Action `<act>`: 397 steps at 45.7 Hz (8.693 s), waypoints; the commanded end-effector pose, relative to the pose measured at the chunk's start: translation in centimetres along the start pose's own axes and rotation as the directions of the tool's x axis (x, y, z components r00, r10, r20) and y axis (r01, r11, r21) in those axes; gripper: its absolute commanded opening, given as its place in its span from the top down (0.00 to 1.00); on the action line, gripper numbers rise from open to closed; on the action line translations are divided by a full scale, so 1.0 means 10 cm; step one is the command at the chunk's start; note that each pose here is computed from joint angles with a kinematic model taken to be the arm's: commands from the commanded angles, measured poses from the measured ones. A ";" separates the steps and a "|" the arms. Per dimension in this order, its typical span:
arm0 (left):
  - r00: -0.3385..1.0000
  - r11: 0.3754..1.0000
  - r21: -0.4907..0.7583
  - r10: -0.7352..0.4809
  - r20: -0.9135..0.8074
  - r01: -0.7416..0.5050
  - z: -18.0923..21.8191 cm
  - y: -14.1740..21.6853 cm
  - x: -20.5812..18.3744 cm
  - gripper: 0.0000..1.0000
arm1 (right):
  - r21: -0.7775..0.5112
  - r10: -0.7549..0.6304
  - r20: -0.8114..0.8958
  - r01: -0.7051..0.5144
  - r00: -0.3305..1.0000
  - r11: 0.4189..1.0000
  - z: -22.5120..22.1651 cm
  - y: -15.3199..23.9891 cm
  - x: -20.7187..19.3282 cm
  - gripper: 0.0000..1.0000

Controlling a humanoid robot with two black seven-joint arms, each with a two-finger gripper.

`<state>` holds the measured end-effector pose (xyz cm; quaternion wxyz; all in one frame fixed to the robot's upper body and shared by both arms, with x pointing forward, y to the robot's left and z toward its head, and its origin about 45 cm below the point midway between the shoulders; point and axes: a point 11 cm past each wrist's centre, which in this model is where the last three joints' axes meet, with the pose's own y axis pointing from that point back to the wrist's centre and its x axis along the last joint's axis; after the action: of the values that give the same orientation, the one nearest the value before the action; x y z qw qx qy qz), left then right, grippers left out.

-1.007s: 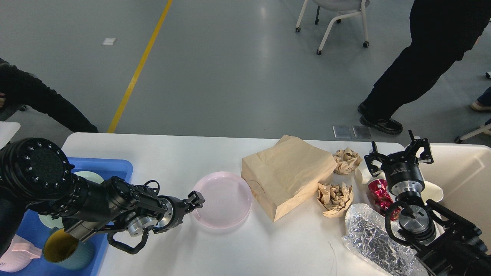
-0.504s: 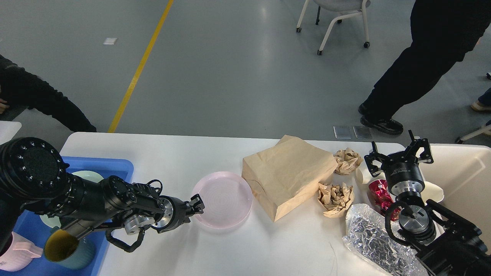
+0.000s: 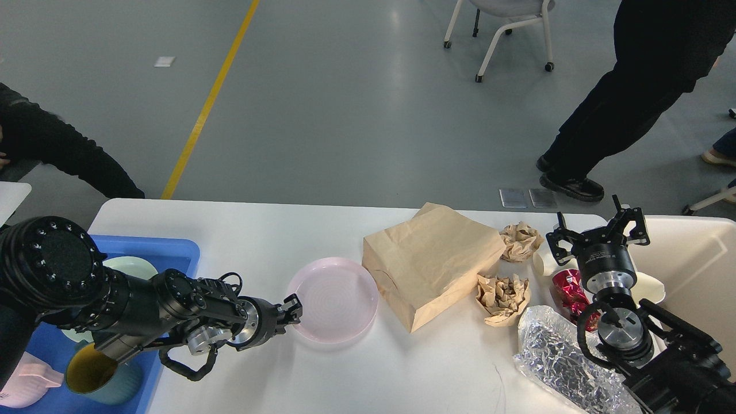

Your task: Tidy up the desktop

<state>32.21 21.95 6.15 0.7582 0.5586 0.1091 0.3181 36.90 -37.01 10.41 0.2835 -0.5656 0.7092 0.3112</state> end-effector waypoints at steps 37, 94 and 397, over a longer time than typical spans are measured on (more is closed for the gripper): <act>0.999 0.999 -0.003 -0.048 -0.003 0.048 0.01 -0.04 -0.03 0.91 | 0.000 0.000 0.000 0.000 1.000 1.000 0.00 0.00 0.00 0.00; 0.972 0.977 0.071 -0.208 0.107 0.201 0.44 2.75 0.75 1.00 | 0.001 0.002 -0.001 -0.002 1.000 1.000 -0.01 0.00 0.01 0.00; 0.182 0.282 -0.532 -0.729 -0.660 -0.799 -0.56 0.66 1.15 0.04 | 0.000 0.001 -0.001 -0.001 1.000 1.000 0.00 0.00 0.00 0.00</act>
<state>35.84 34.38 12.37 0.6185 -0.3820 0.3267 0.6040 36.89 -37.04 10.38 0.2828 -0.5654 0.7097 0.3111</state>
